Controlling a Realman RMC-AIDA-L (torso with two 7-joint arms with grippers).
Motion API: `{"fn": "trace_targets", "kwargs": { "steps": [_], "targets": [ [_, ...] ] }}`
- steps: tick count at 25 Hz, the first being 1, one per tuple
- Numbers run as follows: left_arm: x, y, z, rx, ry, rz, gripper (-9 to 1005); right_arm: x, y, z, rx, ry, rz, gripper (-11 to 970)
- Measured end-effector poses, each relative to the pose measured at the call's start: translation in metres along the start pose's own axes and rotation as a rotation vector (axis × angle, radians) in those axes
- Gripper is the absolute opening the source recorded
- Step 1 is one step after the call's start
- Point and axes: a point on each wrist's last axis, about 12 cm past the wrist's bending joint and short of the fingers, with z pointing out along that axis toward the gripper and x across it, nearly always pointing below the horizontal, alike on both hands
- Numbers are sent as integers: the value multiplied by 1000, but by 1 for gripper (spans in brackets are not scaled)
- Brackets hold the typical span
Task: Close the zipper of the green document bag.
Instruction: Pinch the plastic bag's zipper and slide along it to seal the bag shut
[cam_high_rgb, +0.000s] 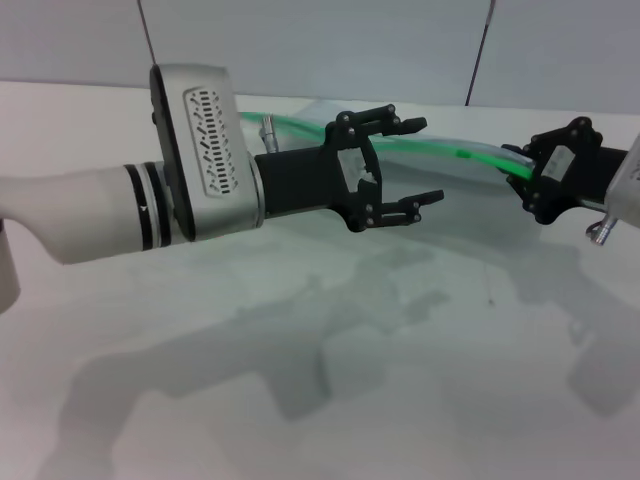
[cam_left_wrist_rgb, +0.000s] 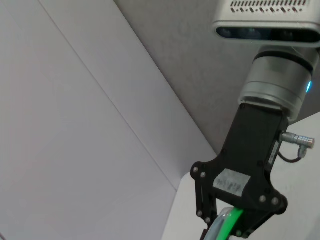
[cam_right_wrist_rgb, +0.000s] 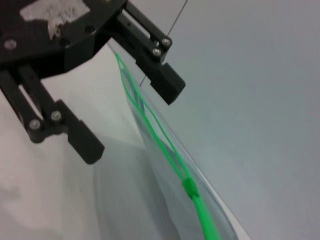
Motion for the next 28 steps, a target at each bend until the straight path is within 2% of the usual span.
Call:
{"fn": "trace_targets", "kwargs": {
  "steps": [14, 28],
  "targets": [
    [4, 0, 4, 9, 6, 99, 737, -6, 0, 0, -2, -17, -12, 69],
    [4, 3, 9, 3, 35, 104, 712, 1, 1, -3, 2, -2, -4, 63]
  ]
}}
